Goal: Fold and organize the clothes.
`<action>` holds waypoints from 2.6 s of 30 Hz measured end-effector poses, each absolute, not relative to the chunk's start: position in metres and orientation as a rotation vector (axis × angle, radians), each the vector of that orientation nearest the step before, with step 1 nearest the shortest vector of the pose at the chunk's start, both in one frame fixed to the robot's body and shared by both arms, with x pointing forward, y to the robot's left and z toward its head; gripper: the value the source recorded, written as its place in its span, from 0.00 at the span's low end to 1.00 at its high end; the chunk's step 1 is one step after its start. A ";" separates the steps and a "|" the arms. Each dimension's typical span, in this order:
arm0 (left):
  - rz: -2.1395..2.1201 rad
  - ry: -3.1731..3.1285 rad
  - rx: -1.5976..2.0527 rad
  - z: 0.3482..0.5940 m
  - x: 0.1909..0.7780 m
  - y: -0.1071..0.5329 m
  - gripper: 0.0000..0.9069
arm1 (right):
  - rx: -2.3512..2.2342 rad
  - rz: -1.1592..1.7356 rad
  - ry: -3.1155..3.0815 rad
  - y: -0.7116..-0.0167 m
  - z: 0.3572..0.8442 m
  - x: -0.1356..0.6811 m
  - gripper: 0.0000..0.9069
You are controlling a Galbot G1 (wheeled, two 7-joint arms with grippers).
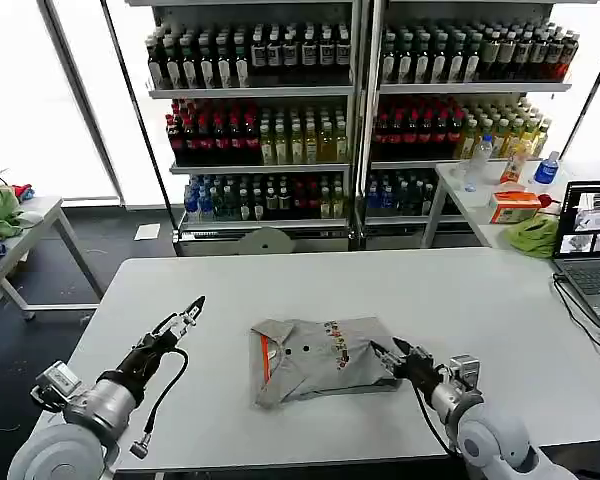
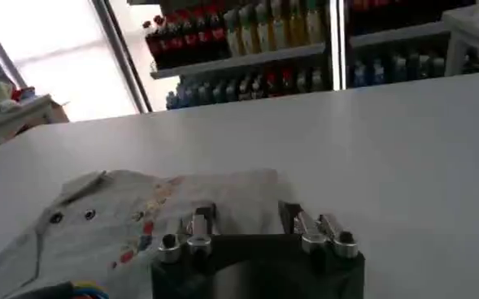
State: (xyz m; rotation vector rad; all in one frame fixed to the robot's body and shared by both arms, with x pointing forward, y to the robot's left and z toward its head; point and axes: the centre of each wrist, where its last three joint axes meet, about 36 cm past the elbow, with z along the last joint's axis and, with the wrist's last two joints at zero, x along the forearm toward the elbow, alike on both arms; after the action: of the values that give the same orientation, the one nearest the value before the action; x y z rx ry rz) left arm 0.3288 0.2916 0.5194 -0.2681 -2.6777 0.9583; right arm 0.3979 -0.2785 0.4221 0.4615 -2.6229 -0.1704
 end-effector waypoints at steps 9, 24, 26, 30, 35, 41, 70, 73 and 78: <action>0.941 -2.688 -0.266 0.521 0.328 0.295 1.00 | 0.449 -0.112 -2.750 -0.268 0.443 0.398 1.00; 0.956 -2.678 -0.226 0.508 0.322 0.302 1.00 | 0.530 -0.083 -2.722 -0.189 0.406 0.409 1.00; 0.956 -2.678 -0.222 0.507 0.321 0.304 1.00 | 0.542 -0.087 -2.694 -0.184 0.402 0.408 1.00; 0.962 -2.676 -0.218 0.505 0.321 0.305 1.00 | 0.535 -0.080 -2.636 -0.178 0.397 0.403 1.00; 0.973 -2.670 -0.221 0.502 0.321 0.302 1.00 | 0.500 -0.083 -2.590 -0.173 0.396 0.398 1.00; 0.959 -2.675 -0.225 0.504 0.319 0.301 1.00 | 0.489 -0.100 -2.650 -0.176 0.414 0.395 1.00; 0.315 -3.173 -0.254 0.461 0.283 0.296 1.00 | 0.329 -0.069 -3.151 -0.291 0.444 0.317 1.00; 0.247 -3.199 -0.287 0.457 0.277 0.296 1.00 | 0.331 -0.053 -3.157 -0.297 0.441 0.309 1.00; 0.155 -3.234 -0.322 0.453 0.269 0.296 1.00 | 0.348 -0.034 -3.158 -0.301 0.432 0.297 1.00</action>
State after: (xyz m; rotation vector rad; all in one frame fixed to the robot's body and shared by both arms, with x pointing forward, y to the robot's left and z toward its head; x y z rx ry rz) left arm 0.2688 0.2960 0.4528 -0.3220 -3.2341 0.1546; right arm 0.2972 -0.3010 0.4324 0.3479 -3.1580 -0.0343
